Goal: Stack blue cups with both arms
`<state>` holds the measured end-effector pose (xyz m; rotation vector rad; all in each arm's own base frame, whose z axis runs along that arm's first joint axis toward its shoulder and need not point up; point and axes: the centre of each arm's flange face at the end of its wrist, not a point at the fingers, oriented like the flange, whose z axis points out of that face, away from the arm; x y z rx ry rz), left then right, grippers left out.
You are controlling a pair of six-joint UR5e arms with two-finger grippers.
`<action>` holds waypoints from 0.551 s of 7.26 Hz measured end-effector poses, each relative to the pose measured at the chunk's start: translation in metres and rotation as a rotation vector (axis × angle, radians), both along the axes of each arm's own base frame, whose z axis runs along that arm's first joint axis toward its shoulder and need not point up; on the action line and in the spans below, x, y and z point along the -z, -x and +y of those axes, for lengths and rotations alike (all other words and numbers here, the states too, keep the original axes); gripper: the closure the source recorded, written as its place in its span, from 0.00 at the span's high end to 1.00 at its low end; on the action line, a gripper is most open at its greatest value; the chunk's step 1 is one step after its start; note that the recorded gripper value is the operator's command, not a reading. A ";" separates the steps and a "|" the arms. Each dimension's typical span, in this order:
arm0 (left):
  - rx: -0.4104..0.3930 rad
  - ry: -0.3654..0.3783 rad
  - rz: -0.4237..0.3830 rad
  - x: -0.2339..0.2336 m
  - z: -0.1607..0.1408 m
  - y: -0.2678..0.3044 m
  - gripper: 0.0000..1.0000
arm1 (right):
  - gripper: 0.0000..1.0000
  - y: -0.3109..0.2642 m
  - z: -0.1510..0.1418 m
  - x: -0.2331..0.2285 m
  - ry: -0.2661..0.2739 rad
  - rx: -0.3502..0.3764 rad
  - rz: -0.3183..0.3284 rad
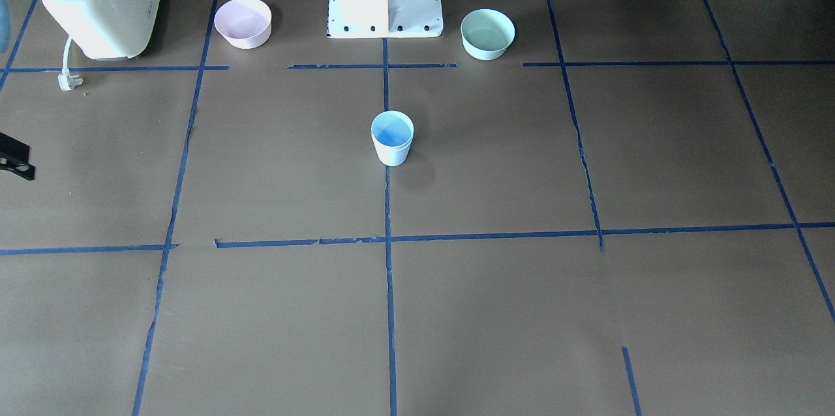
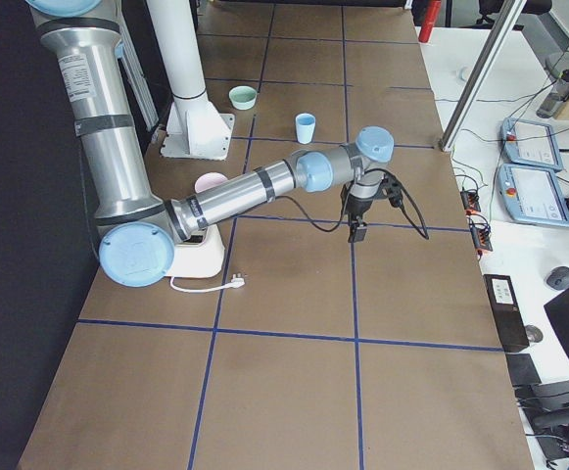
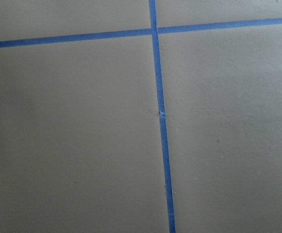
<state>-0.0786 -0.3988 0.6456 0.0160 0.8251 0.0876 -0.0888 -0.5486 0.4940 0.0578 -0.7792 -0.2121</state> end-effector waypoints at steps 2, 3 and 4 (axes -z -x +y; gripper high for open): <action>0.000 -0.001 -0.002 0.000 0.001 0.000 1.00 | 1.00 -0.078 0.048 -0.076 -0.019 0.040 0.004; 0.000 -0.006 -0.002 0.003 0.001 0.000 1.00 | 1.00 -0.110 0.077 -0.106 -0.009 0.036 -0.001; 0.000 -0.010 -0.002 0.005 0.001 0.000 1.00 | 1.00 -0.134 0.104 -0.132 0.013 0.020 -0.002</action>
